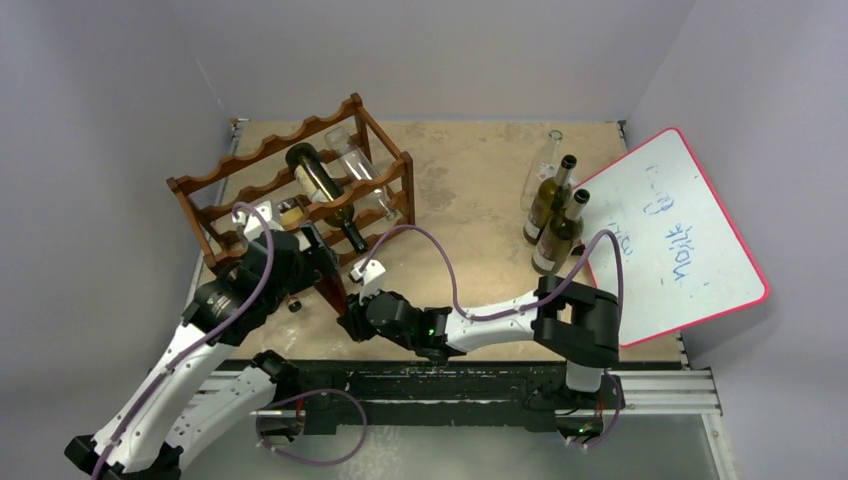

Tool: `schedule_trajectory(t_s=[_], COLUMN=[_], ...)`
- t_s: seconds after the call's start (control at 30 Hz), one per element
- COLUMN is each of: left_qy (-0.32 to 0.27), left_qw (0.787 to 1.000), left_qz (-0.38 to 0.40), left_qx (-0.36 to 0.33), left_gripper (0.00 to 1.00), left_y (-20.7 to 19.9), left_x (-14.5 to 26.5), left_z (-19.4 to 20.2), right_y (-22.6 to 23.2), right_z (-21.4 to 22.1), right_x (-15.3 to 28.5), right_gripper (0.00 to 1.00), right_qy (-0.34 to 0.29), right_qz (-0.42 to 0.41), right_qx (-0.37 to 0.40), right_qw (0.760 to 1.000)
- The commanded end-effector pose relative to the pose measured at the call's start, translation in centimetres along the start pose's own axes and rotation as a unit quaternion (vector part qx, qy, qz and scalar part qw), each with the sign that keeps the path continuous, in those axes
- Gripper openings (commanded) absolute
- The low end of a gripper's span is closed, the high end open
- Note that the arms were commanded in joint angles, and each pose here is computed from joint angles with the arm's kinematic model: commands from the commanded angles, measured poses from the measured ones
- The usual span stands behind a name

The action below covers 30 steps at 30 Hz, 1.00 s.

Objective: Take the wine bottle off the wine rack

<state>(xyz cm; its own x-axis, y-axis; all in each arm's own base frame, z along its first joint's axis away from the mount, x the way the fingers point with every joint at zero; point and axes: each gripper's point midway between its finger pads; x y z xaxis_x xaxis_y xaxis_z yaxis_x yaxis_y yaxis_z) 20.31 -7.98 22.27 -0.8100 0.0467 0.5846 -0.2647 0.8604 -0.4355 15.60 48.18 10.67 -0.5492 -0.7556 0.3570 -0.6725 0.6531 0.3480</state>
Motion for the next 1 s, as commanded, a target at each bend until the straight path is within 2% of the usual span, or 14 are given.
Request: schedule_trajectory(t_s=[0.0, 0.13, 0.33, 0.43, 0.53, 0.7, 0.97], left_qy=[-0.004, -0.023, -0.026, -0.031, -0.044, -0.073, -0.081], left_qw=[0.999, 0.999, 0.999, 0.999, 0.999, 0.996, 0.995], left_qz=[0.028, 0.022, 0.017, -0.008, 0.005, 0.002, 0.003], left_qx=[0.034, 0.03, 0.016, 0.012, 0.021, 0.043, 0.063], left_gripper=[1.0, 0.99, 0.92, 0.96, 1.0, 1.0, 1.0], left_y=[-1.8, -1.3, -0.8, 0.4, 0.3, 1.1, 2.1], left_x=[-1.9, -3.2, -4.7, -5.0, -5.0, -5.0, -6.5], left_z=[0.4, 0.5, 1.5, 1.7, 1.5, 1.0, 2.5], right_y=[-0.7, -0.6, -1.5, -1.4, -1.1, -0.3, 0.5], right_z=[-2.3, -4.1, -2.8, -3.6, -4.2, -5.7, -7.0], right_x=[0.2, 0.3, -0.8, -0.7, -0.6, -0.3, -0.2], right_gripper=[0.0, 0.0, 0.0, 0.0, 0.0, 0.0, 0.0], right_qy=[-0.036, -0.061, -0.06, -0.067, -0.07, -0.08, -0.089], right_qz=[0.021, 0.028, 0.044, 0.046, 0.045, 0.04, 0.033], right_qx=[0.005, 0.005, 0.032, 0.03, 0.027, 0.023, 0.016], right_qw=[0.999, 0.998, 0.997, 0.996, 0.996, 0.996, 0.995])
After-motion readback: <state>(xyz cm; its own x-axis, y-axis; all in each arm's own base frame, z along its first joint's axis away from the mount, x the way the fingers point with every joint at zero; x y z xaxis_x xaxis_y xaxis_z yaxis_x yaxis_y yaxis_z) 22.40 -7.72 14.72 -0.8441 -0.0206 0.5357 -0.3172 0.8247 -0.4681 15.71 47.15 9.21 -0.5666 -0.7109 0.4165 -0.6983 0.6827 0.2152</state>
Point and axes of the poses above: each gripper's point midway between its finger pads, its own x axis back along the fingers, its own y axis along the line the jaws close on, z = x × y, and after that the axes turned 2 degrees about x, right-handed
